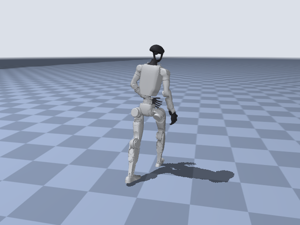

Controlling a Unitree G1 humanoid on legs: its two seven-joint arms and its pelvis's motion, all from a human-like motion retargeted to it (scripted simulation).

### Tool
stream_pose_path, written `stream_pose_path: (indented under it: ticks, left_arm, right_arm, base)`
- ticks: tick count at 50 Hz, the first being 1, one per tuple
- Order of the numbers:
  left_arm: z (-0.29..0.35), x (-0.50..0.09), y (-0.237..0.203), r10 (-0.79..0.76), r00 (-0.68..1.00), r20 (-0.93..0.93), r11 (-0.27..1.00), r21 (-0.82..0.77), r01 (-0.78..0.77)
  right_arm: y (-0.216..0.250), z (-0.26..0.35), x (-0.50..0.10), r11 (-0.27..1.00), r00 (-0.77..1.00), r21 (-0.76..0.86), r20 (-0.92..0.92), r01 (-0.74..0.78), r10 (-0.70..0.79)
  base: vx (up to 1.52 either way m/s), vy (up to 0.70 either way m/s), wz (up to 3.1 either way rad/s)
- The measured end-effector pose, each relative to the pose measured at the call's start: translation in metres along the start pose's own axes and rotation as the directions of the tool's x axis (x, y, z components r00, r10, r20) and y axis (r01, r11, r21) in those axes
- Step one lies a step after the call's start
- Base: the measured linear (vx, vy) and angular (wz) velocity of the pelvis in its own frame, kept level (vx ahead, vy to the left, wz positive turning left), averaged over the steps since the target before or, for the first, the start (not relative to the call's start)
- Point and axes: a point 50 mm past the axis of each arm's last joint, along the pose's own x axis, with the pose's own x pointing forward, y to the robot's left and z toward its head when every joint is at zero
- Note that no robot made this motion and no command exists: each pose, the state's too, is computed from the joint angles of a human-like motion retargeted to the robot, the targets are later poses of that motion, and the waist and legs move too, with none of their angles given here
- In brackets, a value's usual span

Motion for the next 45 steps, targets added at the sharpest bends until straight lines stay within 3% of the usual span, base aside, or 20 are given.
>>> stream_pose_path:
  ticks: [5, 10, 16, 24, 35, 45]
  left_arm:
    - [-0.031, -0.002, -0.001, 0.025, 0.992, -0.122, 0.996, -0.082, -0.035]
    - [-0.039, -0.027, 0.028, 0.14, 0.97, -0.197, 0.984, -0.085, -0.159]
    - [-0.036, -0.064, 0.047, 0.297, 0.942, -0.156, 0.937, -0.141, -0.319]
    - [-0.025, -0.086, 0.044, 0.331, 0.941, -0.074, 0.931, -0.136, -0.339]
    - [0.021, -0.076, 0.06, 0.295, 0.956, 0.001, 0.95, 0.107, -0.293]
    - [0.06, -0.016, 0.031, 0.066, 0.987, 0.145, 0.993, 0.088, -0.079]
  right_arm:
    - [0.005, 0.011, 0.002, 0.998, 0.998, 0.058, 0.057, 0.025, -0.028]
    - [0.042, 0.046, 0.009, 0.989, 0.982, 0.111, 0.175, -0.097, 0.076]
    - [0.072, 0.111, 0.007, 0.962, 0.91, 0.141, 0.38, -0.235, 0.166]
    - [0.083, 0.175, -0.002, 0.962, 0.817, 0.067, 0.546, -0.265, 0.187]
    - [0.119, 0.137, 0.011, 0.942, 0.863, -0.052, 0.388, -0.33, 0.324]
    - [0.093, 0.082, 0.003, 0.949, 0.904, 0.017, 0.31, -0.316, 0.296]
  base:
    - [0.62, 0.17, 0.94]
    - [0.72, 0.11, 0.82]
    - [0.78, 0.14, 0.24]
    - [0.73, 0.25, -0.04]
    - [0.64, 0.29, -0.03]
    - [0.64, 0.17, 0.02]
